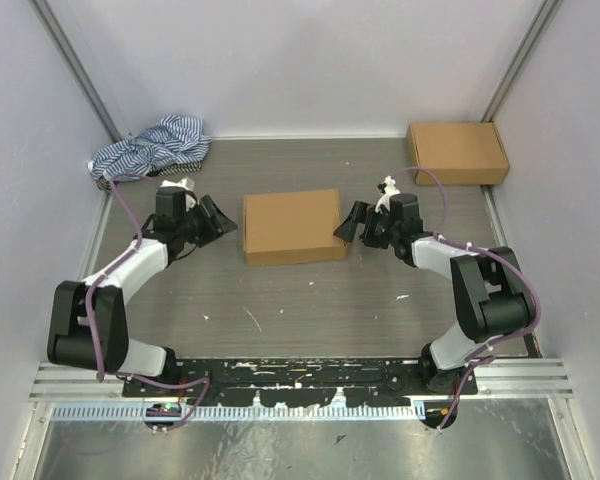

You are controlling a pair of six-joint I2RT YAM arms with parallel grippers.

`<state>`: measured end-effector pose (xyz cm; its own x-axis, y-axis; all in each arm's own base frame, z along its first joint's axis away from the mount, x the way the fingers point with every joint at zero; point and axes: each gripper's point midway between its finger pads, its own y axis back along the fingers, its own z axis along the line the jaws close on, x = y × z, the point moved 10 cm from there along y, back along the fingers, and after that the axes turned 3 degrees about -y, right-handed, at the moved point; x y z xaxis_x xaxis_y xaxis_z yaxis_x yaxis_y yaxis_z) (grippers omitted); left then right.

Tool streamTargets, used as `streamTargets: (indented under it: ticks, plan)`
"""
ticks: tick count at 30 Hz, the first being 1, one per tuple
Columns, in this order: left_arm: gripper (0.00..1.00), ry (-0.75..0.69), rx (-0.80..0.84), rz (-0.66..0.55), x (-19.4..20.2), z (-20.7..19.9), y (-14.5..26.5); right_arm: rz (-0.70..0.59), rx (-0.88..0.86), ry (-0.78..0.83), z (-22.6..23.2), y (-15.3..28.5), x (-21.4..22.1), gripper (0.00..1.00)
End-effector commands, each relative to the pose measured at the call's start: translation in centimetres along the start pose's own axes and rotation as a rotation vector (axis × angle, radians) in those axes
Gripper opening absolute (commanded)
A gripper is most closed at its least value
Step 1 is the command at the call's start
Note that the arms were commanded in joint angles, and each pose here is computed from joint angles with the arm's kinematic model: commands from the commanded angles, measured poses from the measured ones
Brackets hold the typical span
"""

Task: Fold the paper box

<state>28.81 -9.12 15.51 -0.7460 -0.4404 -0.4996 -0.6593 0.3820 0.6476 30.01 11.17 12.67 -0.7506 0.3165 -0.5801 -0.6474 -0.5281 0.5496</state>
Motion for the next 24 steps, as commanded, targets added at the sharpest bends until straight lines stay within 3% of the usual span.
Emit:
streamTargets:
  ticks: [1,9,16,24]
  plan:
    - [0.59,-0.091,0.203,-0.13,-1.8,-2.7,1.9,-0.123,-0.206,0.114,1.6,-0.9,-2.0,1.0]
    - [0.57,-0.162,0.343,-0.094,-2.1,-5.0,-0.8,-0.06,-0.312,0.117,1.2,-1.2,-0.1,0.94]
    - [0.57,-0.152,0.316,-0.025,-0.6,-4.6,-3.5,0.014,-0.34,0.087,1.2,0.9,2.6,0.87]
    - [0.55,-0.154,0.259,0.022,0.9,-4.1,-5.0,0.023,-0.361,0.128,2.5,4.8,4.8,0.87]
